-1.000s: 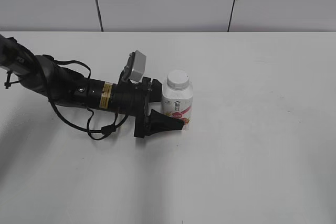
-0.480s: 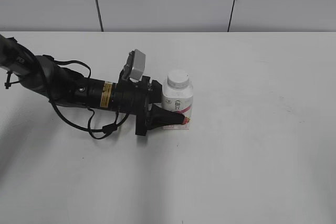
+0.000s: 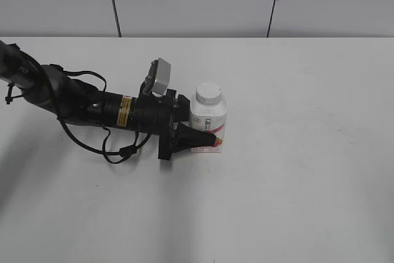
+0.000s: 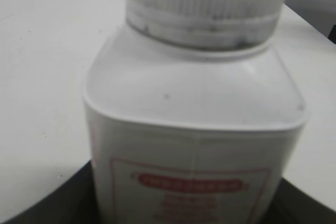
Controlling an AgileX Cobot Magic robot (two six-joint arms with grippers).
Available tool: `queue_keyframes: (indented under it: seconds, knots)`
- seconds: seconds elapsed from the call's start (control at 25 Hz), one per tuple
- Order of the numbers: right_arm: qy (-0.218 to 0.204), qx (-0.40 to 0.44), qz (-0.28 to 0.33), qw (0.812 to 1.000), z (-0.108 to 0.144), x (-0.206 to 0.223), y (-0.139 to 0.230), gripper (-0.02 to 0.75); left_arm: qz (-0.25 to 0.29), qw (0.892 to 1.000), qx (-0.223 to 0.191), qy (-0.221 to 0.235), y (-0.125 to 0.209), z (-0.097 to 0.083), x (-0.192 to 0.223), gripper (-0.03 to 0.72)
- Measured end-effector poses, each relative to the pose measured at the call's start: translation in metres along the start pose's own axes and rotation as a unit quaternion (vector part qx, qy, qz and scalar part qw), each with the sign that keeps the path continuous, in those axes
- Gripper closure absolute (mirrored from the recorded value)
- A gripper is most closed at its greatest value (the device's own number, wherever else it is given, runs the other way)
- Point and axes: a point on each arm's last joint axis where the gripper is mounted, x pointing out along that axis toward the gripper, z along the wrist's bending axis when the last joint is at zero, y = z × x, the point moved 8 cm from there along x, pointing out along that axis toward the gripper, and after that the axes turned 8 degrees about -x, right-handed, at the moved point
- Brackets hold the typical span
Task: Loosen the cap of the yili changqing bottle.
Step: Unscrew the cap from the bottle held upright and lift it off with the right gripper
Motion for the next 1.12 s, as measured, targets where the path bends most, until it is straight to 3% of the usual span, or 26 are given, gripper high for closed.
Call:
queue_keyframes:
  seconds: [0.48,0.6,0.88,1.12]
  knots:
    - [-0.003,0.003,-0.001,1.000,0.001,0.000,0.000,0.192,-0.001,1.000,0.000,0.001,-0.001,0.000,0.000,0.272]
    - [-0.031,0.025,-0.012,0.999,0.010,0.000,-0.005,0.192,-0.001,1.000,0.000,0.001,-0.001,0.000,0.000,0.272]
    - [-0.073,0.071,0.026,0.994,0.013,0.019,-0.026,0.192,-0.002,1.000,-0.001,0.000,-0.001,0.000,0.000,0.273]
    - [-0.090,0.117,-0.005,0.989,0.010,0.039,-0.057,0.192,-0.002,1.000,-0.001,0.000,-0.001,0.000,0.000,0.273]
